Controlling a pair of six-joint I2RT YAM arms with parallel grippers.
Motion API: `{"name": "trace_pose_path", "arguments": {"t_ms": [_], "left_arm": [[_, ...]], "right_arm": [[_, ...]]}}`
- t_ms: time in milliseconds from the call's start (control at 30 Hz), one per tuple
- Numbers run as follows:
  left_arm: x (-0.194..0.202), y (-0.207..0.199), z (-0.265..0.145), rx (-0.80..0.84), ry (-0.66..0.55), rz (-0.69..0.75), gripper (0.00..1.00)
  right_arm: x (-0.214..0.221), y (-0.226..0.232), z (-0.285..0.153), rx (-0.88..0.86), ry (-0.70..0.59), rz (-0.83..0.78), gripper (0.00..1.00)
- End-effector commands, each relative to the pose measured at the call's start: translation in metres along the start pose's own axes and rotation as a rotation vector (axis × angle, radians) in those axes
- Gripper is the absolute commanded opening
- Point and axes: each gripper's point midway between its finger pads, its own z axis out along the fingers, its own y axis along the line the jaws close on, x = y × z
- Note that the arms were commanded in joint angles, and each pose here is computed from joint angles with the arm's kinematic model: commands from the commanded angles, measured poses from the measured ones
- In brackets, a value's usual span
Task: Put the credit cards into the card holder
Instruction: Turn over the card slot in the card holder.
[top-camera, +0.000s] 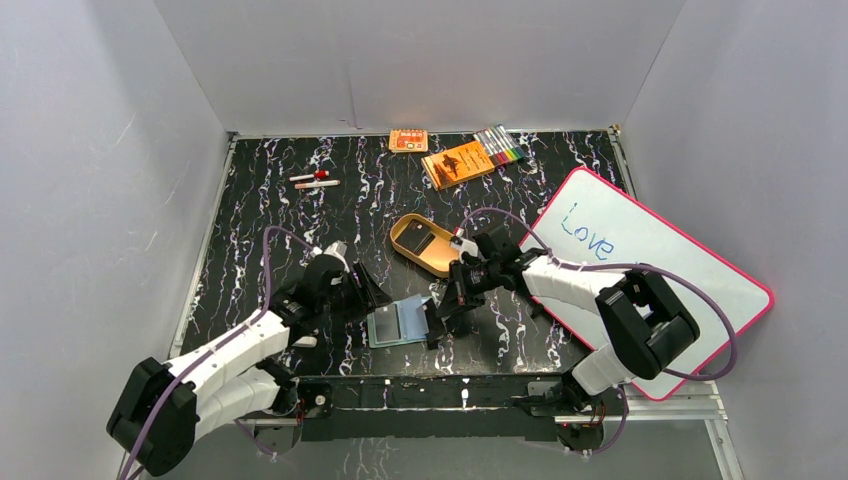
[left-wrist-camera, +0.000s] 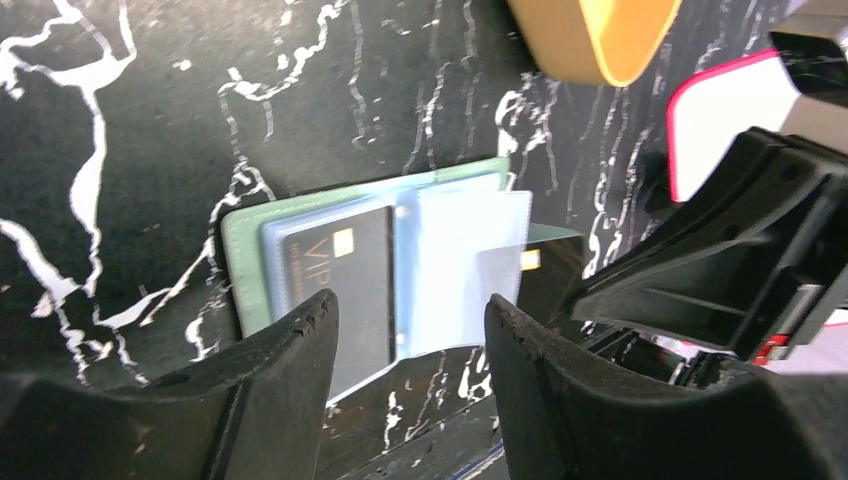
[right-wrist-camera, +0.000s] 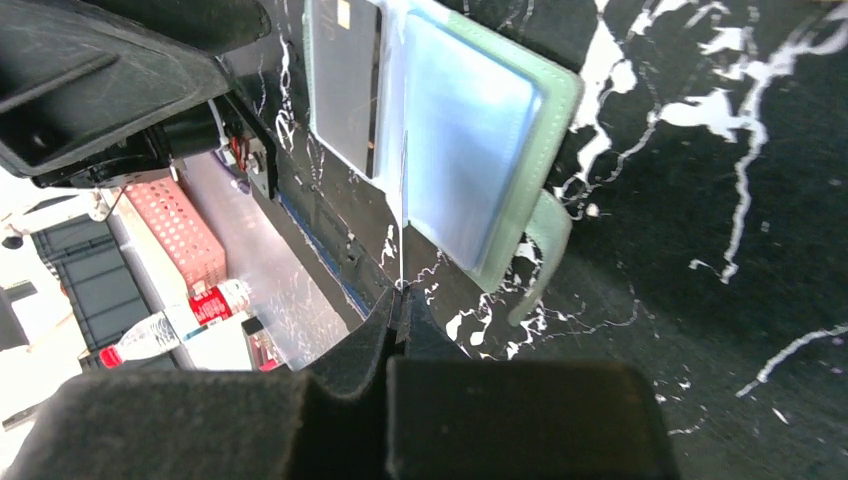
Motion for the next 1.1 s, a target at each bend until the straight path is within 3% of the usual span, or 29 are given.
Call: {"name": "trace_pose_path", "arguments": {"t_ms": [0, 500, 867, 1067], "left_arm": [[-0.008, -0.03, -0.005, 0.08, 0.015, 0.035, 0.54], [0.008, -0.049, 0.011, 0.173, 0.143, 0.064, 0.57], [0.01, -0.056, 0.016, 0.175, 0.164, 0.09, 0.6], [0.012, -0.043, 0.018, 0.12, 0.161, 0.081, 0.52]], "right_arm": [[-0.007, 0.032, -0.001, -0.097, -0.016, -0.093, 0.0], [-0.01, 0.038, 0.013, -0.11, 0.002, -0.102, 0.0], [-0.008, 0.046, 0.019, -0.116, 0.02, -0.123, 0.0], [-0.008, 0.044, 0.021, -0.11, 0.022, -0.125, 0.0]]}}
